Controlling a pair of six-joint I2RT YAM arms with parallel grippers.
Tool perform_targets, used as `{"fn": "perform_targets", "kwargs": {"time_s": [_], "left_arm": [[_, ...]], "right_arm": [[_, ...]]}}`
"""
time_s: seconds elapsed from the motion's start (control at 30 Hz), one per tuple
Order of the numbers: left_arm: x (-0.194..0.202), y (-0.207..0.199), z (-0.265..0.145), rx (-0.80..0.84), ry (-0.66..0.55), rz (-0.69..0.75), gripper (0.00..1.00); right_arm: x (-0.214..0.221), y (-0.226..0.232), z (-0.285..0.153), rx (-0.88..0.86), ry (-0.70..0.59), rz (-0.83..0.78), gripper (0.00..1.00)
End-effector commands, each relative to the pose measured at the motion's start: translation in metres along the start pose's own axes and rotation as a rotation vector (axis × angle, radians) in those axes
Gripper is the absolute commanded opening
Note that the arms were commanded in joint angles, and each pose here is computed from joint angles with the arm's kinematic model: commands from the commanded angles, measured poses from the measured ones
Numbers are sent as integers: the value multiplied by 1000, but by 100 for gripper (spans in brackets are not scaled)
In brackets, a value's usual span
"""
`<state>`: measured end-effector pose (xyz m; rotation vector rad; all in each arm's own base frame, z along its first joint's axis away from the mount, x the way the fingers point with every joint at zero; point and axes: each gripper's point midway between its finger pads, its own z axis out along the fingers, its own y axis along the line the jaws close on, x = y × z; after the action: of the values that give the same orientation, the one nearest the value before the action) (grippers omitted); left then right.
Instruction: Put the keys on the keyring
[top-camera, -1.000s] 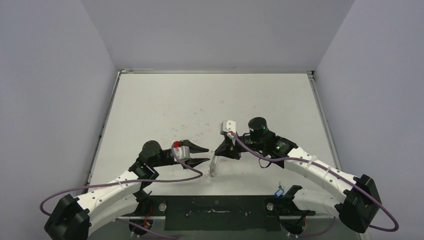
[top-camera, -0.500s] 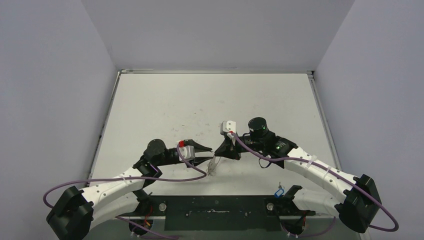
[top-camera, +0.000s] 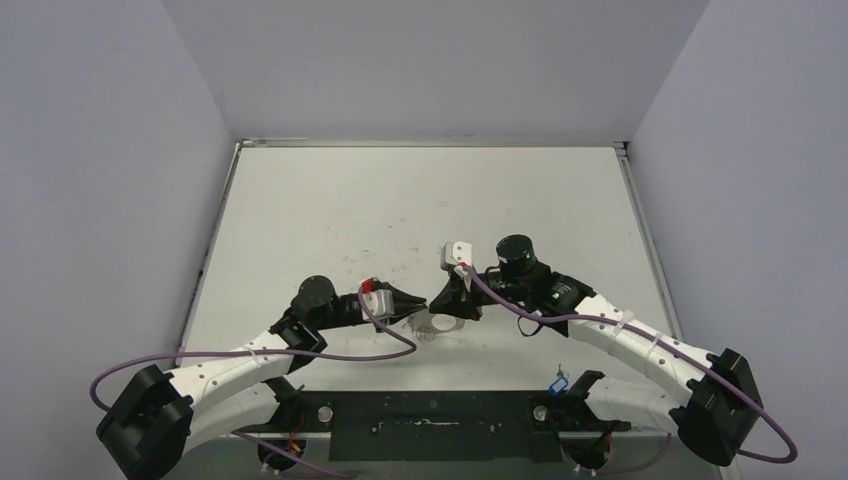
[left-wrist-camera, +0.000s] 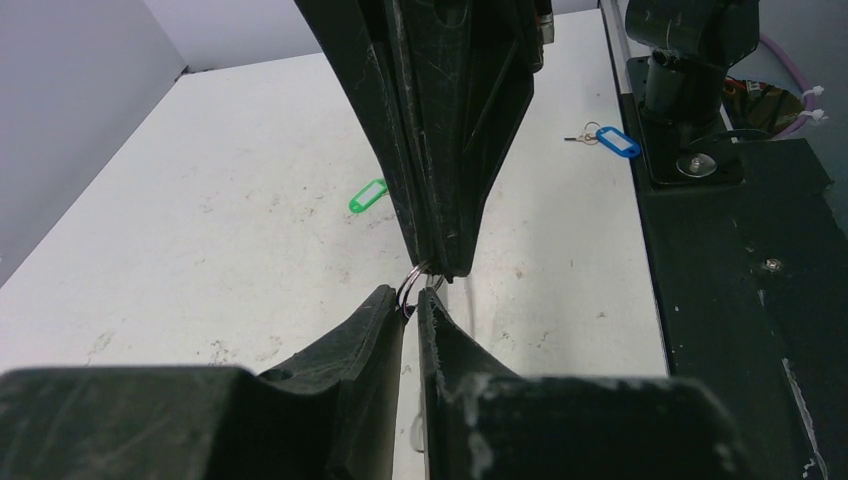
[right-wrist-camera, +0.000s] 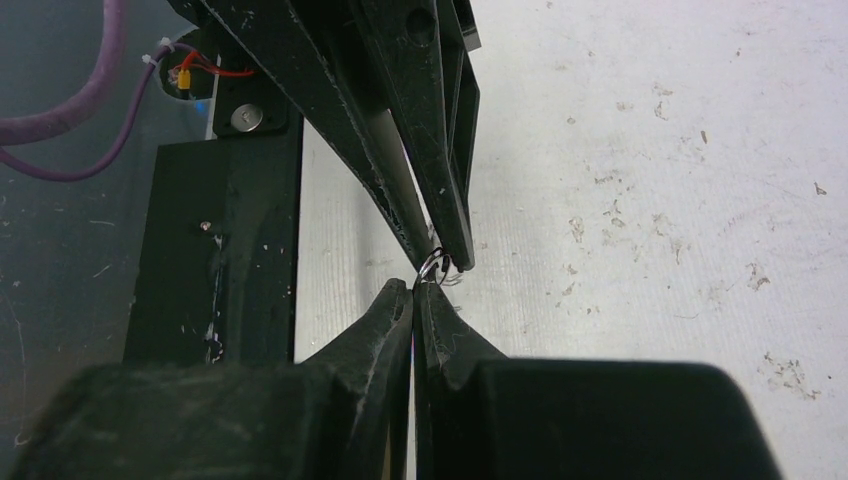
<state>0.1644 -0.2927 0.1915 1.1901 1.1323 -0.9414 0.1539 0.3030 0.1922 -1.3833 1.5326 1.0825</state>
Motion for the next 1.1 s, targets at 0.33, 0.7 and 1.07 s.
{"fn": "perform_targets", "kwargs": {"time_s": [0.33, 0.7, 1.07], "left_arm": [[-40, 2, 7, 48, -93, 123, 0], [-36, -5, 11, 120, -62, 136, 20], [-35, -3, 8, 118, -9, 151, 0]], "right_arm": [[-26, 8, -5, -23, -81, -102, 0], [-27, 12, -5, -45, -77, -101, 0], [-28, 4, -7, 9, -93, -116, 0]]}}
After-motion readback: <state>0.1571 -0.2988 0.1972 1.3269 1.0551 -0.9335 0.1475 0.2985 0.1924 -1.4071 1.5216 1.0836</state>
